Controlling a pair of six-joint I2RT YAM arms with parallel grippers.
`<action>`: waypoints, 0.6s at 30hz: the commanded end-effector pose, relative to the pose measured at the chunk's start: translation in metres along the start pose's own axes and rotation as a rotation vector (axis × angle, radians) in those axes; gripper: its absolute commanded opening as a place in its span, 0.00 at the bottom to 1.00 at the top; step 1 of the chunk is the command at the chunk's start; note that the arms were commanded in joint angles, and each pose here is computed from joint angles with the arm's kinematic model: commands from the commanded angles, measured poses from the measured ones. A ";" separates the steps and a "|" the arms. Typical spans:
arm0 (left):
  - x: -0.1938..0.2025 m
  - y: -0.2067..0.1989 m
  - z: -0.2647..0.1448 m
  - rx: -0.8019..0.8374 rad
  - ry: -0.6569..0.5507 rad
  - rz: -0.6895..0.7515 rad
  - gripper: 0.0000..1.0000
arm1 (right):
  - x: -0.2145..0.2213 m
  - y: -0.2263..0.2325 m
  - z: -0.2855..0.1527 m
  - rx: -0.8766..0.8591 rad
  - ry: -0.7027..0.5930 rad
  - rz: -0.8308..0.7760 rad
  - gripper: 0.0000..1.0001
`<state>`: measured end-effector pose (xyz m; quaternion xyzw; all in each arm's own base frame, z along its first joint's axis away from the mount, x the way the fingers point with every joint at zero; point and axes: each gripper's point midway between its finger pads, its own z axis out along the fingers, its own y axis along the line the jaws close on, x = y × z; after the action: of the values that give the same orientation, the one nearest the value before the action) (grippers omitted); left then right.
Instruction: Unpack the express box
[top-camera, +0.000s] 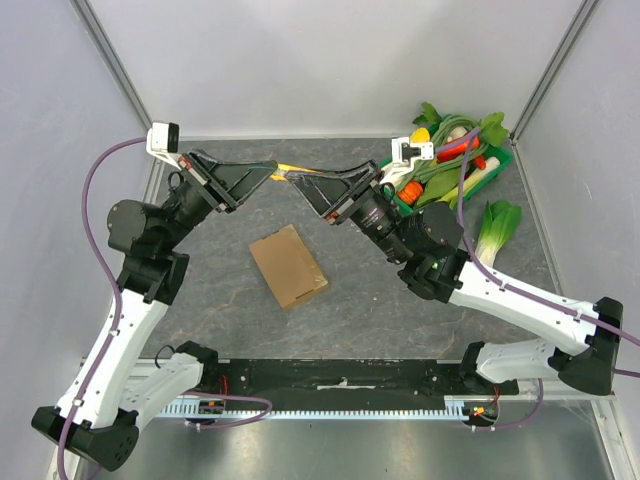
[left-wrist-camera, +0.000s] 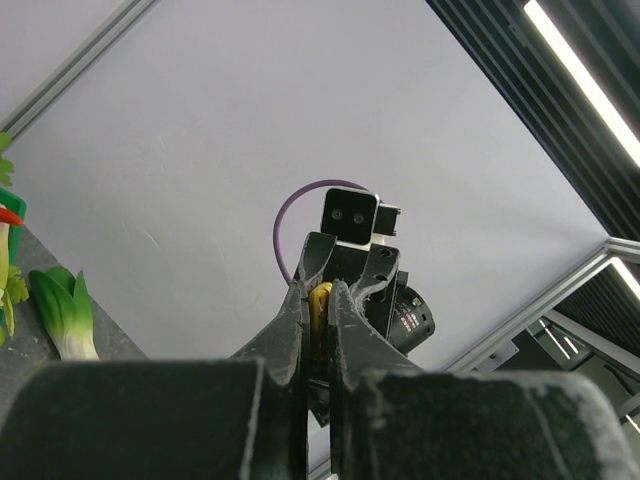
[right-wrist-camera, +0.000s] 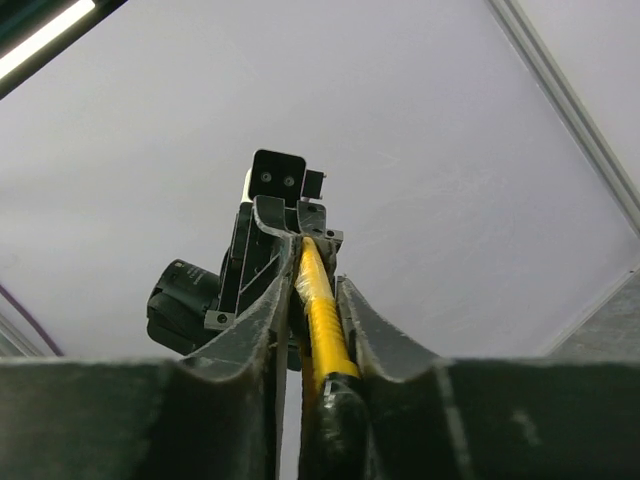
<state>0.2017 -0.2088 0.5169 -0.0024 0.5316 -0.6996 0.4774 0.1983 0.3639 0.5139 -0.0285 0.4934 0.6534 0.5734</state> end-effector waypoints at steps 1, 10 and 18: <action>0.004 0.001 -0.002 0.006 0.013 -0.010 0.02 | -0.023 0.026 0.006 -0.067 -0.050 0.018 0.26; 0.006 0.007 -0.003 -0.040 0.033 0.051 0.60 | -0.019 -0.011 -0.001 0.112 0.005 -0.028 0.00; 0.014 0.075 -0.033 -0.423 0.121 0.222 0.84 | -0.041 -0.069 -0.041 0.360 0.037 -0.186 0.00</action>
<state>0.2171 -0.2102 0.4778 -0.0058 0.6150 -0.6259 0.4796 0.2371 0.3327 0.4805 0.0054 0.5873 0.5577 0.5865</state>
